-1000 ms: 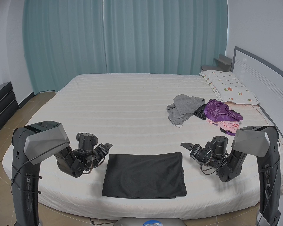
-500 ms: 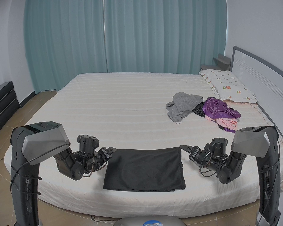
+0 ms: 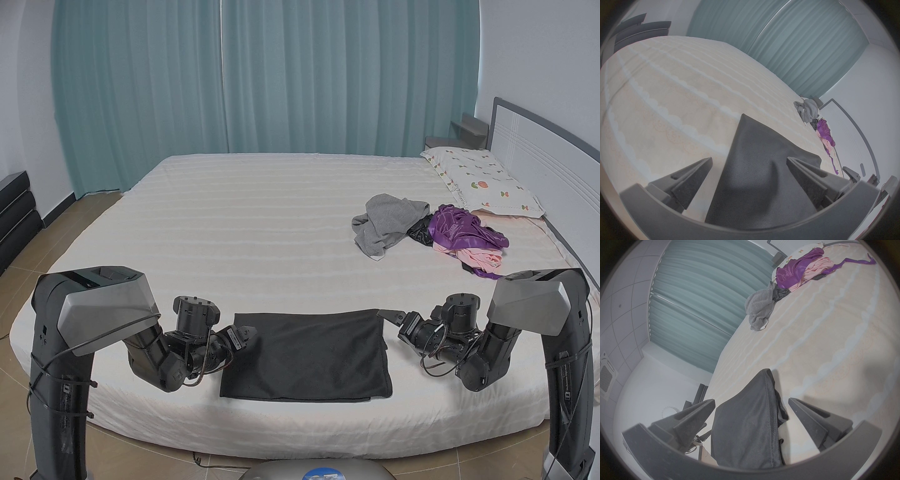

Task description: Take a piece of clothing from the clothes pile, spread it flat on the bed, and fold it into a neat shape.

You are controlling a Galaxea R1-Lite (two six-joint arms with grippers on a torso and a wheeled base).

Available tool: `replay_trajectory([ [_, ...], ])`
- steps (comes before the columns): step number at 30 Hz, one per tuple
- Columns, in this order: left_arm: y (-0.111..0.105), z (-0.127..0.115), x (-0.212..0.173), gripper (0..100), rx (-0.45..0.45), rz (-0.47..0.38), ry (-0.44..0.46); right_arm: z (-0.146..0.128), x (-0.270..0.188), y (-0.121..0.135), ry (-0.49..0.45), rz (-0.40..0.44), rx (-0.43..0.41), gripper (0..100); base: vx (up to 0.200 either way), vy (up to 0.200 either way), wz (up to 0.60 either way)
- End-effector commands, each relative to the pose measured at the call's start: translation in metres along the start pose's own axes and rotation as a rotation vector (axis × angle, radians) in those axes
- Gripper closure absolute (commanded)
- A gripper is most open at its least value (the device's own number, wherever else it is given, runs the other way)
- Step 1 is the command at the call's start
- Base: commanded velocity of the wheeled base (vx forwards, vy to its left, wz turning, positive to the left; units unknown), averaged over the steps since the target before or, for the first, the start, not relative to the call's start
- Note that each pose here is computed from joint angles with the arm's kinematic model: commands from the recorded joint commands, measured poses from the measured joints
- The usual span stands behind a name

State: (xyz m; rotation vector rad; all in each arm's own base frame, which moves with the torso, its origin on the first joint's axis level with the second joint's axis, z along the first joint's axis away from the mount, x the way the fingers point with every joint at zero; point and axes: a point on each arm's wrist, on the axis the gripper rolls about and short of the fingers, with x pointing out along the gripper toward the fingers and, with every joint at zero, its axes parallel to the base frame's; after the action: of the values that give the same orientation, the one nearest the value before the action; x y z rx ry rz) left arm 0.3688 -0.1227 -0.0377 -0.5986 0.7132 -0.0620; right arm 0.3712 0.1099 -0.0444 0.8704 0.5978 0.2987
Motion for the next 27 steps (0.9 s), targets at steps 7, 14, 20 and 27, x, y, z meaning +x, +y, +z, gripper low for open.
replay_trajectory([
  [7,0.0012,-0.0080,0.0054,0,0.020,0.005,0.020,-0.0021,0.0012,-0.0015,0.006,-0.003,-0.003,0,0.000,0.000,0.00],
  [14,0.0009,-0.0140,0.0077,100,0.061,0.008,0.034,-0.0025,0.0013,-0.0012,0.006,-0.003,-0.005,0,0.000,0.000,0.00],
  [20,-0.0007,-0.0139,0.0086,100,0.060,0.005,0.030,-0.0025,0.0013,-0.0012,0.006,-0.003,-0.005,0,0.000,0.000,0.00],
  [27,-0.0002,-0.0126,0.0089,100,0.056,0.028,0.008,-0.0029,0.0015,-0.0016,0.008,-0.003,-0.005,0,0.000,0.000,0.00],
])
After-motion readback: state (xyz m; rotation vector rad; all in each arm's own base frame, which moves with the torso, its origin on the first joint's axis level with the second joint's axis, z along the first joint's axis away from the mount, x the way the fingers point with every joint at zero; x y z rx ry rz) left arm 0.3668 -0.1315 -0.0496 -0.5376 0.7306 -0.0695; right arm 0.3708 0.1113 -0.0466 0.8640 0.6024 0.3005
